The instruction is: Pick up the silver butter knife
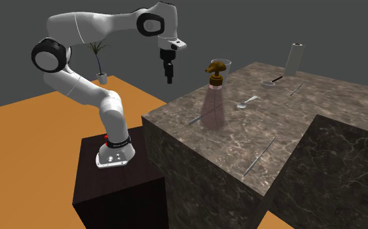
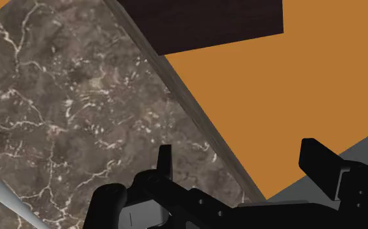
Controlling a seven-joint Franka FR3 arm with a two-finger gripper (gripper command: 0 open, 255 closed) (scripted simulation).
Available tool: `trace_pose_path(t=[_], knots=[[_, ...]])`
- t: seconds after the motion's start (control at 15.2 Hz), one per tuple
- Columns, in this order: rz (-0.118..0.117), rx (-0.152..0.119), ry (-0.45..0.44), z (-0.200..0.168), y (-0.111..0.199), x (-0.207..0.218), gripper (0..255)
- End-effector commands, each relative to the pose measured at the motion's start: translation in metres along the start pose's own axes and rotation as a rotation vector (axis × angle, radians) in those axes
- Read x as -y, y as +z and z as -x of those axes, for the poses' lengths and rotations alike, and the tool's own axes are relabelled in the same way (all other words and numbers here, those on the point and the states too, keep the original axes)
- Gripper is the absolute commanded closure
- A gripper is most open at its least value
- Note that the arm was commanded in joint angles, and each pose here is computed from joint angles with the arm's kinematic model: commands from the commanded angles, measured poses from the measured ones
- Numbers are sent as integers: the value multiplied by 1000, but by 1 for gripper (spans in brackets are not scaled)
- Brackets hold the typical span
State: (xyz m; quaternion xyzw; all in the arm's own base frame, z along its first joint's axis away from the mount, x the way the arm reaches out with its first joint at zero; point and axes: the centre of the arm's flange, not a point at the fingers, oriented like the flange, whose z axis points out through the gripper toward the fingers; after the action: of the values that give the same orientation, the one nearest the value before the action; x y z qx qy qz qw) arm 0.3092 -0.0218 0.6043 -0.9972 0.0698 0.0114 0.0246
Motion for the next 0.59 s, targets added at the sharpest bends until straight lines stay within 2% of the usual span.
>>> trace_pose_path(t=[0.0,0.53], knots=[[0,0,0,0,0,0,0],[27,17,-241,-44,18,-91,0]])
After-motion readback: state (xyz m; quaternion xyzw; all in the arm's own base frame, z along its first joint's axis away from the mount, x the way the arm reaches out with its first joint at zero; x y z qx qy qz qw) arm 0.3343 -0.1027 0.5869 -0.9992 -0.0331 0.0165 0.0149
